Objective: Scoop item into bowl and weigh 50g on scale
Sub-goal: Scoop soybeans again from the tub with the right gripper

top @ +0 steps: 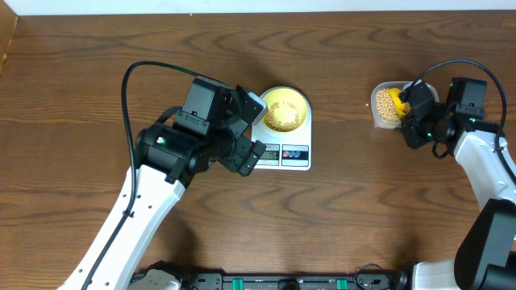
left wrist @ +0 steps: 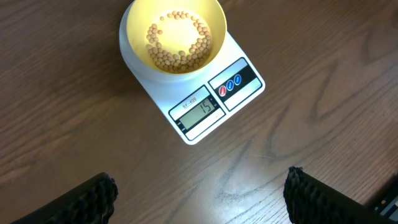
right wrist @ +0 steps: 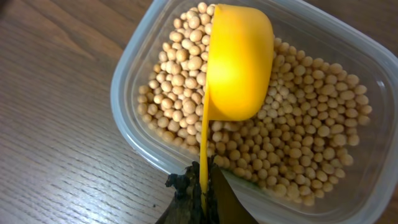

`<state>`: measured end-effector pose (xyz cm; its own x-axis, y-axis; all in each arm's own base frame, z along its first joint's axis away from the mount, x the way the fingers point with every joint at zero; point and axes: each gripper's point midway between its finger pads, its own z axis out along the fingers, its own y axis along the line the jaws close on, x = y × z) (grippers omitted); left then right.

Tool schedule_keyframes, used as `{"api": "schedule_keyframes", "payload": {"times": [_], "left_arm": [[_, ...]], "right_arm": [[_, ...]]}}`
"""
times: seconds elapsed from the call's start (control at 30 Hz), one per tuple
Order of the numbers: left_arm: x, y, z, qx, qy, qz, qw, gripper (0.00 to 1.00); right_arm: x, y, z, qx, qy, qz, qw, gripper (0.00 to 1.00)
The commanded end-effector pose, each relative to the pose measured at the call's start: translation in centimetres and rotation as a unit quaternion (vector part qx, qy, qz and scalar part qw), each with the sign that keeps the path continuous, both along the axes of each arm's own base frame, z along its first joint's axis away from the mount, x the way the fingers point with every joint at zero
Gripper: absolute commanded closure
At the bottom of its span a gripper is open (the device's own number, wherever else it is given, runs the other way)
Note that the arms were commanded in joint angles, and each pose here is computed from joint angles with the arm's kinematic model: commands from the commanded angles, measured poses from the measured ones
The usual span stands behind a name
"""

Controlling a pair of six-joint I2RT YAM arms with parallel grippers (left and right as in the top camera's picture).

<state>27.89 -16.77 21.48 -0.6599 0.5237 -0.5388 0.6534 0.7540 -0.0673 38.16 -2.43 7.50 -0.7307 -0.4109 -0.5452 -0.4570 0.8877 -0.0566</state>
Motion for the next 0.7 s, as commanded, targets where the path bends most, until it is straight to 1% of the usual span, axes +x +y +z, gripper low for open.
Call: {"api": "schedule_keyframes", "payload": {"times": [0.0, 0.17, 0.3, 0.5, 0.67], "left_arm": [[-0.2, 0.1, 0.1, 0.001, -0.003, -0.007, 1.000, 0.12], [-0.2, 0.1, 0.1, 0.001, -0.003, -0.007, 1.000, 0.12], [-0.2, 0.1, 0.1, 0.001, -0.003, -0.007, 1.000, 0.12], [-0.2, 0.1, 0.1, 0.001, -0.003, -0.007, 1.000, 0.12], [-0.2, 0.1, 0.1, 0.001, -0.003, -0.007, 1.000, 0.12]], "right_arm": [[-0.6, 1.0, -1.4, 0.028, 0.025, 0.005, 0.999, 0.99], [-0.6, 1.1, -1.4, 0.040, 0.031, -0.012, 0.999, 0.99], [-0.8, 1.5, -1.4, 0.054, 0.033, -0.006, 0.998, 0.99], [-1.7, 1.1, -1.8, 0.060, 0.054, -0.016, 0.997, 0.99], [-2.2, 0.7, -1.6, 0.085, 0.060, -0.024, 0.994, 0.99]]}}
